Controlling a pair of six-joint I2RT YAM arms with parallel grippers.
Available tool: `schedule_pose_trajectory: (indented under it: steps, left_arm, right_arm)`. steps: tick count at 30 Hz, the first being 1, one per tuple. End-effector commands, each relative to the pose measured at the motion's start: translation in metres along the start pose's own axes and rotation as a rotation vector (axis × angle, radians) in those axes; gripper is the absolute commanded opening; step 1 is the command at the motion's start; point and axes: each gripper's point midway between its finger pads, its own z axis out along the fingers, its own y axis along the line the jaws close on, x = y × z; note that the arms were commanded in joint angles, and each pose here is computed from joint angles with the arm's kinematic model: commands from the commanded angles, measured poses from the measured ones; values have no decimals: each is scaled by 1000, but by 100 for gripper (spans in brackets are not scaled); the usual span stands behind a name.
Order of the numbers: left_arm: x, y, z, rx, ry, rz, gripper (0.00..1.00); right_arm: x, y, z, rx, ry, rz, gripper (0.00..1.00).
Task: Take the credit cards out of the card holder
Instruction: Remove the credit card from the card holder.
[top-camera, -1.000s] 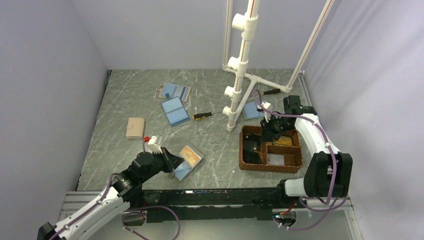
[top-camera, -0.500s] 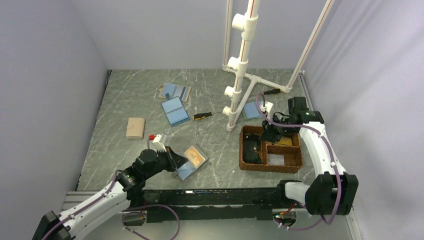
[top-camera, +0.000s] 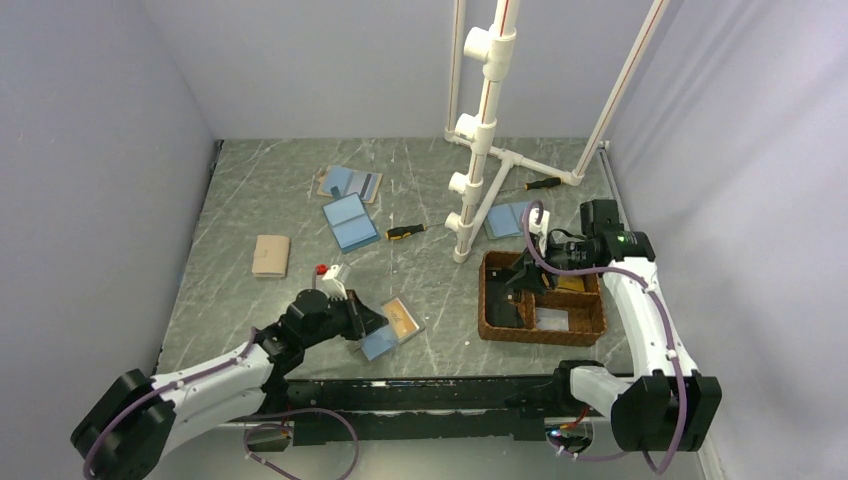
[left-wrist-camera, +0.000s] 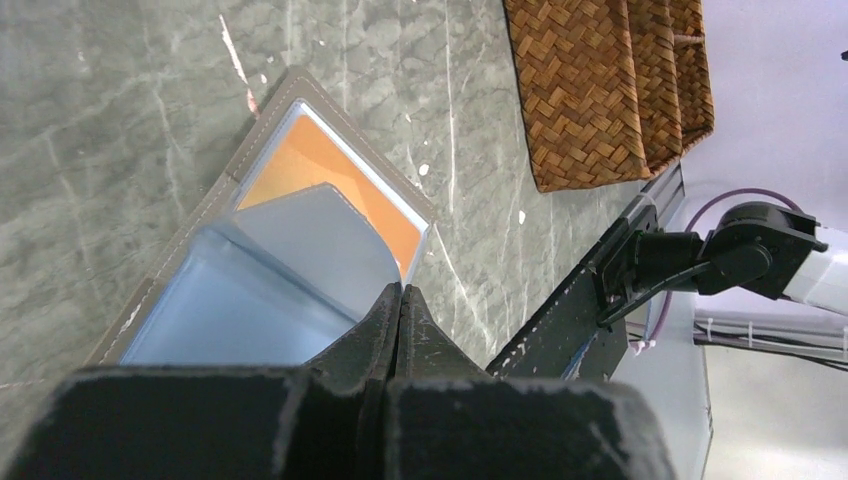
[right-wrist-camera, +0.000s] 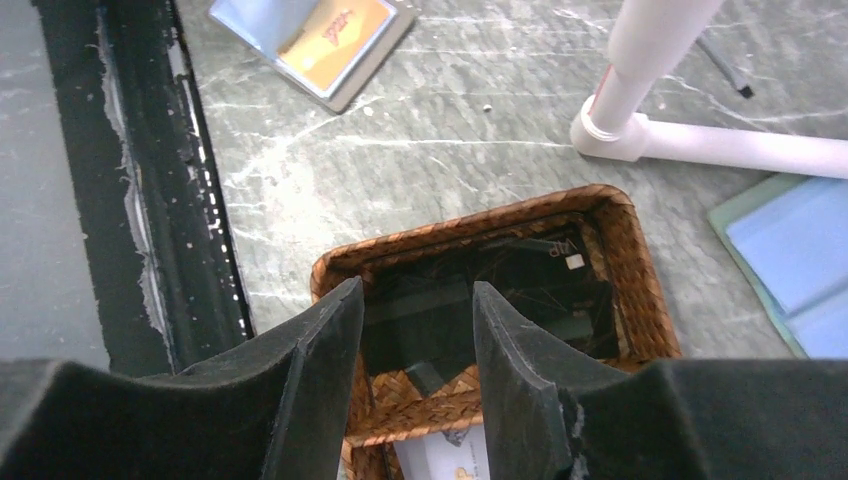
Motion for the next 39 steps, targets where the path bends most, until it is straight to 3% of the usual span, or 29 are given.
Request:
schedule_pose_trajectory:
  steps: [1, 7, 15, 23, 39]
  left_arm:
    - [-22, -39, 7, 153, -47, 30, 0]
    - [-18, -40, 14, 153, -10, 31, 0]
    - [-15, -32, 11, 119, -2, 32, 0]
    - [-6, -16, 5, 52, 18, 25, 0]
    - [17, 20, -5, -133, 103, -42, 0]
  right_arm:
    - [-18, 4, 3, -54, -61, -62, 48]
    - [-28, 21, 21, -67, -57, -205, 55]
    - [-25, 52, 46, -259, 19, -370, 71]
    - [-25, 60, 75, -325, 91, -445, 69]
    - [4, 70, 108, -367, 157, -417, 64]
